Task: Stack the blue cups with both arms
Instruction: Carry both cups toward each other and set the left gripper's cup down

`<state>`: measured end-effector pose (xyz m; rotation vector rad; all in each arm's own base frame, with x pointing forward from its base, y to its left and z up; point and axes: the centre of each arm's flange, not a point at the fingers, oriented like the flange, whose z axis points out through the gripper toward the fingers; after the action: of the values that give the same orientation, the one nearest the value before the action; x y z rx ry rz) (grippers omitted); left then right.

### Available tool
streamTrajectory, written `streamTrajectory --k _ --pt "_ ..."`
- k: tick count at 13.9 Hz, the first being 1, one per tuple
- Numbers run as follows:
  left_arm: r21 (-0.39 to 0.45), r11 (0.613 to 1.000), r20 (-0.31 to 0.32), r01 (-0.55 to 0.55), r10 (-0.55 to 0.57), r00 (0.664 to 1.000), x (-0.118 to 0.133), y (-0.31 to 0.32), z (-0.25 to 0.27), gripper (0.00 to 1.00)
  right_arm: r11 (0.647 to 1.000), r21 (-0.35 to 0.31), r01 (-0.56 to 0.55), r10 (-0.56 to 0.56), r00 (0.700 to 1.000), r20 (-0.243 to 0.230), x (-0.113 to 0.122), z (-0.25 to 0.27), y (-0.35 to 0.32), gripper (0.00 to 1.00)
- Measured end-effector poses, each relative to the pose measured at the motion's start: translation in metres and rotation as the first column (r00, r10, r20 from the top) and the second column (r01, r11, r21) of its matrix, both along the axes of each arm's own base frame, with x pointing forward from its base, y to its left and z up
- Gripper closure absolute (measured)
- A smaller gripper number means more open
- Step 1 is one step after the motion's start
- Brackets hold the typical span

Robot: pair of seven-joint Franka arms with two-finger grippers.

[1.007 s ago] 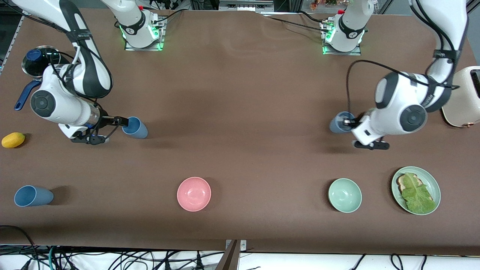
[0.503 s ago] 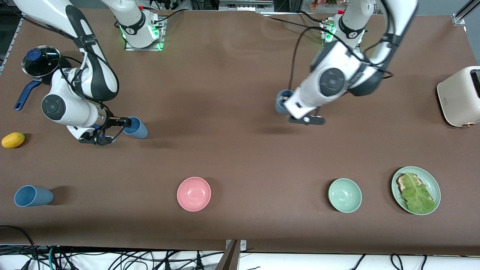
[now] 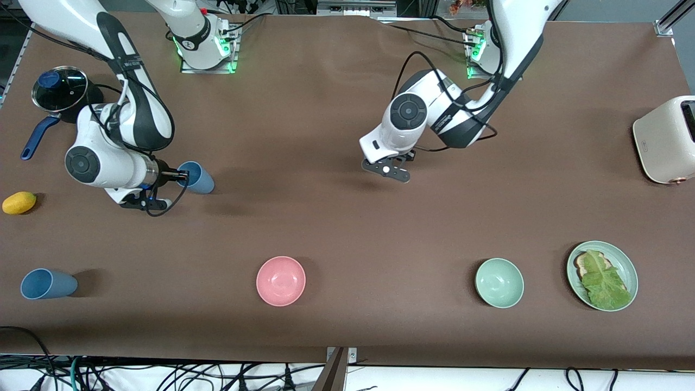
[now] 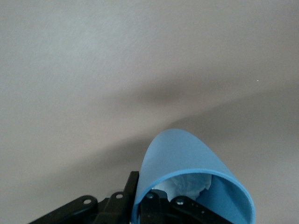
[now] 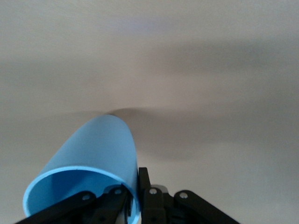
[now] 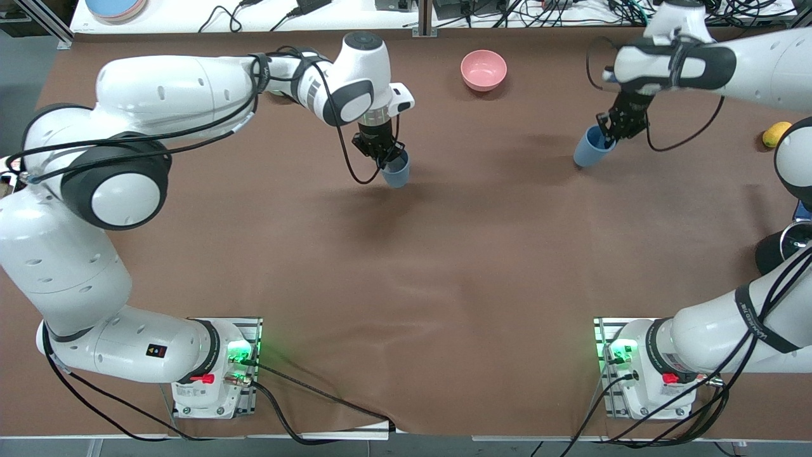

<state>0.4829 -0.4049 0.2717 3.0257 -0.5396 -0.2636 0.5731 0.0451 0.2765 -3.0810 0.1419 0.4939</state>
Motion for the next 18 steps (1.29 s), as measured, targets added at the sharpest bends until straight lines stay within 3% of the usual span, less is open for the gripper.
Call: streamTrajectory --k 4,5,9,11,14,18 --pt "-0.015 0.997 0.033 0.079 -0.078 0.996 0.008 0.000 -0.015 0.94 0.998 -0.039 0.057 -0.057 0.998 0.001 0.026 0.080 0.062 0.93" --pt "-0.014 0.996 0.033 0.084 -0.084 0.996 0.008 0.000 -0.017 0.88 0.997 -0.048 0.067 -0.067 0.998 0.007 0.026 0.090 0.083 0.93" --pt "-0.005 0.997 0.036 0.076 -0.076 0.996 0.017 0.004 -0.004 0.48 0.989 -0.084 0.121 -0.117 0.992 0.055 0.011 0.121 0.176 0.93" --pt "0.034 0.997 0.047 0.068 -0.069 0.996 0.024 0.013 0.031 0.28 0.983 -0.083 0.165 -0.159 0.985 0.070 -0.004 0.133 0.227 0.93" --pt "0.130 0.991 0.043 0.045 -0.051 0.998 0.036 0.045 0.109 0.00 0.969 -0.060 0.242 -0.239 0.970 0.051 -0.025 0.138 0.289 0.93" --pt "0.169 0.984 0.012 0.060 -0.063 0.998 0.067 0.107 0.175 0.00 0.940 -0.066 0.334 -0.329 0.942 0.074 -0.046 0.135 0.381 0.93"
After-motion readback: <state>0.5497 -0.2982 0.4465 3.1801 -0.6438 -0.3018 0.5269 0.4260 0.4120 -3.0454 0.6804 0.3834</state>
